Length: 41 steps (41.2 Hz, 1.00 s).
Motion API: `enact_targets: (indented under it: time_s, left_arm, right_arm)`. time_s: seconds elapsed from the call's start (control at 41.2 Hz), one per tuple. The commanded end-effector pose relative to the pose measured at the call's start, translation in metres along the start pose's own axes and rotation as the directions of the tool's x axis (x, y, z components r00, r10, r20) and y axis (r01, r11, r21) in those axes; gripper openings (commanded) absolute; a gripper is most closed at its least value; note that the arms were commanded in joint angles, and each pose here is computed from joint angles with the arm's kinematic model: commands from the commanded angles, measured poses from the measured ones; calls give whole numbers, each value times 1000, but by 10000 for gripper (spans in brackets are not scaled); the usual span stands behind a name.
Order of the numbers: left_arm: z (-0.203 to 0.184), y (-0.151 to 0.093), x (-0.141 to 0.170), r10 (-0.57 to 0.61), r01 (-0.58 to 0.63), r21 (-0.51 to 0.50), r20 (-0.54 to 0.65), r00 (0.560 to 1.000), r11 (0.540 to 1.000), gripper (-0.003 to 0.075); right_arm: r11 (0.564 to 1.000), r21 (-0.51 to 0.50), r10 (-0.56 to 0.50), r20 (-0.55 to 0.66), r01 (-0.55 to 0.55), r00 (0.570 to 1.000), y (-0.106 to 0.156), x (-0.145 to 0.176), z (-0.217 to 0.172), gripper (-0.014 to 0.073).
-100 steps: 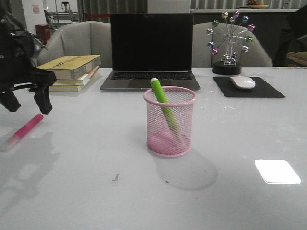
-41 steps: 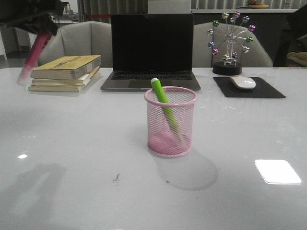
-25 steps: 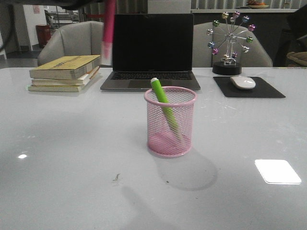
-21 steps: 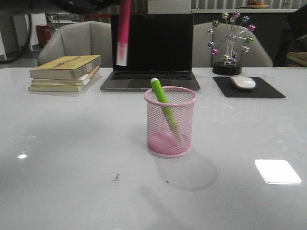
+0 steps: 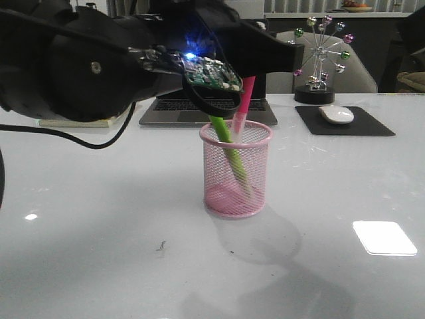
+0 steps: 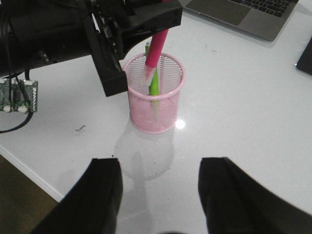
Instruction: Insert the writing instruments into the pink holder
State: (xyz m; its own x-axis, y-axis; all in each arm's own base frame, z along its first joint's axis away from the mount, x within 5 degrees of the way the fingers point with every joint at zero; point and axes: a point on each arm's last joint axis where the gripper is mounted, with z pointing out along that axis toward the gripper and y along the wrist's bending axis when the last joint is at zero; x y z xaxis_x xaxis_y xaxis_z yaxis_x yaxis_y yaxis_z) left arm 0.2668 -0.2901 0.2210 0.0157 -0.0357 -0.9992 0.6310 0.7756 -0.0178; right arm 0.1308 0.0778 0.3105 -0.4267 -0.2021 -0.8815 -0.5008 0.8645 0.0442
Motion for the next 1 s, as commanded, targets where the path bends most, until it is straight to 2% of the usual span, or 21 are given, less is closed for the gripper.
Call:
enact_targets:
  time_s: [0.0, 0.073, 0.219, 0.364, 0.534, 0.704, 0.825, 0.971]
  left_arm:
    - [0, 0, -32, -26, 27, -6, 132, 991, 1000, 94]
    - [0, 0, -32, -26, 27, -6, 132, 991, 1000, 122]
    - [0, 0, -32, -26, 27, -6, 132, 991, 1000, 279]
    - [0, 0, -32, -26, 27, -6, 132, 991, 1000, 386]
    - [-2, 0, -39, -12, 13, -6, 138, 990, 1000, 392]
    - [-21, 3, -80, 53, -55, 16, 98, 994, 998, 392]
    - [-45, 14, -108, 45, -43, 47, -46, 998, 998, 392]
    - [-89, 36, -133, 54, -35, 73, -279, 959, 997, 392]
  right_arm:
    - [1000, 10, -18, 111, 17, 994, -1, -16, -7, 465]
    - [1000, 10, -18, 111, 17, 994, -1, -16, -7, 465]
    - [1000, 10, -18, 111, 17, 994, -1, -16, -7, 465]
    - [1000, 10, -18, 111, 17, 994, -1, -16, -7, 465]
    - [1000, 10, -18, 111, 17, 994, -1, -16, -7, 465]
    - [1000, 10, -18, 111, 17, 994, -1, -16, -7, 465]
    - [1000, 10, -18, 111, 17, 994, -1, -16, -7, 465]
    - [1000, 10, -18, 111, 17, 994, -1, -16, -7, 465]
